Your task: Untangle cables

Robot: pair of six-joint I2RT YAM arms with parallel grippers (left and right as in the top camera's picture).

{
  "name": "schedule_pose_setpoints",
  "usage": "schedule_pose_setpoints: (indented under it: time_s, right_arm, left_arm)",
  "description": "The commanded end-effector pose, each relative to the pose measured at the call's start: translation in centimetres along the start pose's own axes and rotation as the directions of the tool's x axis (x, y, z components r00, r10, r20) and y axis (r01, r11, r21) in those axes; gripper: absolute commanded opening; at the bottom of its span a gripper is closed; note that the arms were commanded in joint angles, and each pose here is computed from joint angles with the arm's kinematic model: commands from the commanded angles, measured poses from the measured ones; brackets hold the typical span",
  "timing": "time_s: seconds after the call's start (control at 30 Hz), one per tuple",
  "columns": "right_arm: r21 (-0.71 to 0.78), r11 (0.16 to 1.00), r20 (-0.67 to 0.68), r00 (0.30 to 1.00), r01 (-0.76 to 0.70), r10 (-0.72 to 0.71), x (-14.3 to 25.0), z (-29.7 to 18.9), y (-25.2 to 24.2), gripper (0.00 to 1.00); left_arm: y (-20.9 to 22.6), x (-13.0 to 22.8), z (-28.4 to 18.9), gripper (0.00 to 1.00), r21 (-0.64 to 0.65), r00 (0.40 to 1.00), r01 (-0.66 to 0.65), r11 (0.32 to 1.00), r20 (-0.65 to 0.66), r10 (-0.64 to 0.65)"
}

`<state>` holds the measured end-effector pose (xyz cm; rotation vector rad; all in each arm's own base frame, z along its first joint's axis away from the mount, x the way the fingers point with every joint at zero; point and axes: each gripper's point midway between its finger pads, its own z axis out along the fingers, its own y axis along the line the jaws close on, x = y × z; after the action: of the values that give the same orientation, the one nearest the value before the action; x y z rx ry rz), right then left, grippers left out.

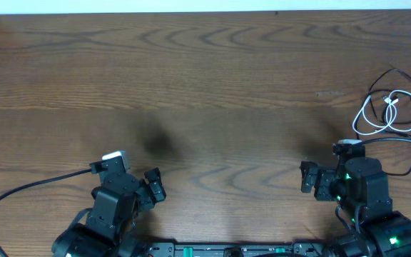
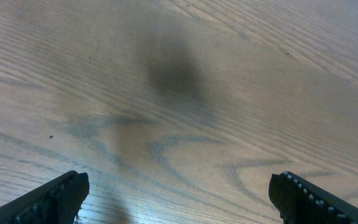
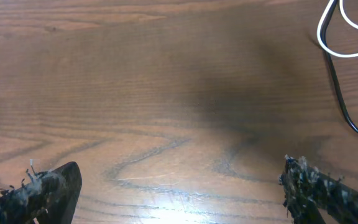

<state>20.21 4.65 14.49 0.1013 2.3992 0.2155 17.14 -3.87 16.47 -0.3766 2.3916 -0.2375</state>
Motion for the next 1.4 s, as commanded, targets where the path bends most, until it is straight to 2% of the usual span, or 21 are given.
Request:
schedule_pose_setpoints:
  time_s: [0.0,0.67,1.03,1.23,1.37]
  right_arm:
    - [0.007,1.0,-0.008,1.0,-0.001,0.001,0.3,0.1,-0.1,0.99]
    - [0.007,1.0,-0.008,1.0,-0.001,0.001,0.3,0.1,-0.1,0.99]
    - [-0.007,0.999,0.049,0.998,-0.042,0.043,0.7,-1.3,-0.9,0.99]
    - [-0.051,0.996,0.157,0.984,-0.076,0.083,-0.2,-1.6,-1.2,0.99]
    - [-0.138,0.99,0.243,0.97,0.024,0.011,-1.0,-1.0,0.0,0.99]
  left_arm:
    - [0.4,-0.1,0.0,0.97,-0.021,1.0,-0.007,1.0,0.012,0.007]
    - [0.4,-0.1,0.0,0.97,-0.021,1.0,-0.007,1.0,0.012,0.007]
    - [0.4,-0.1,0.0,0.97,-0.02,1.0,-0.007,1.0,0.012,0.007]
    - [0.4,-0.1,0.0,0.97,-0.02,1.0,-0.007,1.0,0.012,0.007]
    - [0.4,-0.1,0.0,0.97,-0.021,1.0,-0.007,1.0,0.012,0.007]
